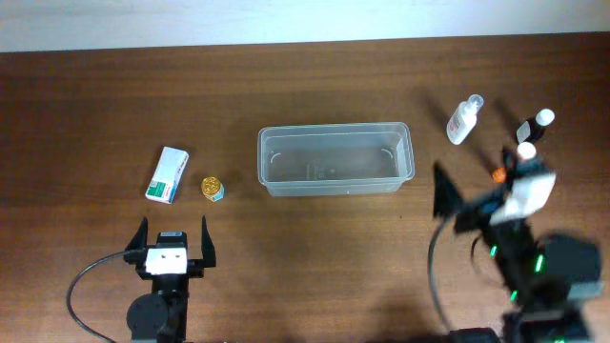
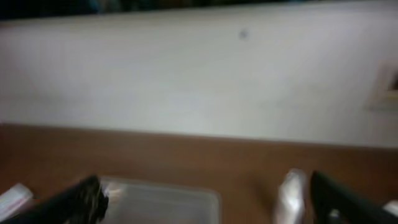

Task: Pack container
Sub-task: 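Move the right gripper over the white pump bottle and grasp it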

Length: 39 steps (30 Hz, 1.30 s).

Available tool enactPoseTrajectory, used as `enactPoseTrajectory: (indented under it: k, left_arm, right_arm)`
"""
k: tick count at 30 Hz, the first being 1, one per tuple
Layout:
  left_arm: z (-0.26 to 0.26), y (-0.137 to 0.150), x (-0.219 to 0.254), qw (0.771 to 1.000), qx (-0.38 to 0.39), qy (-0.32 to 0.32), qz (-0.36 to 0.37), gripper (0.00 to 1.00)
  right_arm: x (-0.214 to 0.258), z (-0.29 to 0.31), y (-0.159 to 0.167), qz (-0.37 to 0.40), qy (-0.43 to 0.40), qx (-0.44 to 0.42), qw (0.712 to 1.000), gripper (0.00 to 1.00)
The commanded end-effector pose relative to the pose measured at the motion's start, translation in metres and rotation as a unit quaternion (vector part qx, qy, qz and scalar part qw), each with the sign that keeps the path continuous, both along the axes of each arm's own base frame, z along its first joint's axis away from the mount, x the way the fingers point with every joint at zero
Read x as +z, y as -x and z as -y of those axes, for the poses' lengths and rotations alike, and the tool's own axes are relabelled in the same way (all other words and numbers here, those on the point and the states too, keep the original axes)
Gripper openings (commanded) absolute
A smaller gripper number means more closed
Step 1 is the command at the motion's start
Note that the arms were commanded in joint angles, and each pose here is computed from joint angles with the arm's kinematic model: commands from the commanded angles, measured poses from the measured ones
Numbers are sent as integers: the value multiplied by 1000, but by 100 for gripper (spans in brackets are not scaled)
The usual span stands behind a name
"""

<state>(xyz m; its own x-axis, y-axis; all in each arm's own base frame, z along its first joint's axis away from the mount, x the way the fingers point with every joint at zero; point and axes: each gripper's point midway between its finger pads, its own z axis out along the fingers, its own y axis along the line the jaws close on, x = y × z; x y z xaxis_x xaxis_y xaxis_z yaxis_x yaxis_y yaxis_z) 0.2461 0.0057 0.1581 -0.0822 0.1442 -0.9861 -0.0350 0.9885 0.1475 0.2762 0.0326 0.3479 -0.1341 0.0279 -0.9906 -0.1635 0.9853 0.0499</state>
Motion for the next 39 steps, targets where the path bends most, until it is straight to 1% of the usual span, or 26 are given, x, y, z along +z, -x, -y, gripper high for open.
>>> enactPoseTrajectory:
  k: [1,4,7,9,13,19,23,26,31,33,35,39]
  left_arm:
    - [0,0,0,1000,-3,-8,1,99]
    - [0,0,0,1000,-3,-8,1,99]
    - [0,0,0,1000,-3,-8,1,99]
    - [0,0,0,1000,-3,-8,1,99]
    - [0,0,0,1000,-3,-8,1,100]
    - [0,0,0,1000,-3,-8,1,99]
    - [0,0,0,1000,-3,-8,1,99]
    - [0,0,0,1000,-3,-8,1,100]
    - [0,0,0,1000,-3,-8,1,99]
    - [0,0,0,1000,-3,-8,1,99]
    - [0,0,0,1000,-3,-8,1,99]
    - [0,0,0,1000,-3,-8,1,99]
  right_arm:
    - [28,34,-34,-50,39,-71,995,98]
    - [33,64,-67,-146,28,-96,984,98]
    - [27,78,-89,-227,-4,-80,971,98]
    - [21,81,-102,-266,-25,-64,961,98]
    - [8,83,-134,-299,-41,-44,952,98]
    - [-24,87,-166,-323,-46,-38,945,98]
    - [-41,92,-175,-339,-48,-41,939,98]
    - [-59,93,-179,-358,-29,-32,933,98]
    - [-101,100,-184,-412,-21,-34,910,99]
    - [-117,107,-184,-432,-13,-51,900,100]
    - [-133,115,-184,-454,-3,-67,889,96]
    - [-163,120,-185,-489,7,-67,870,96]
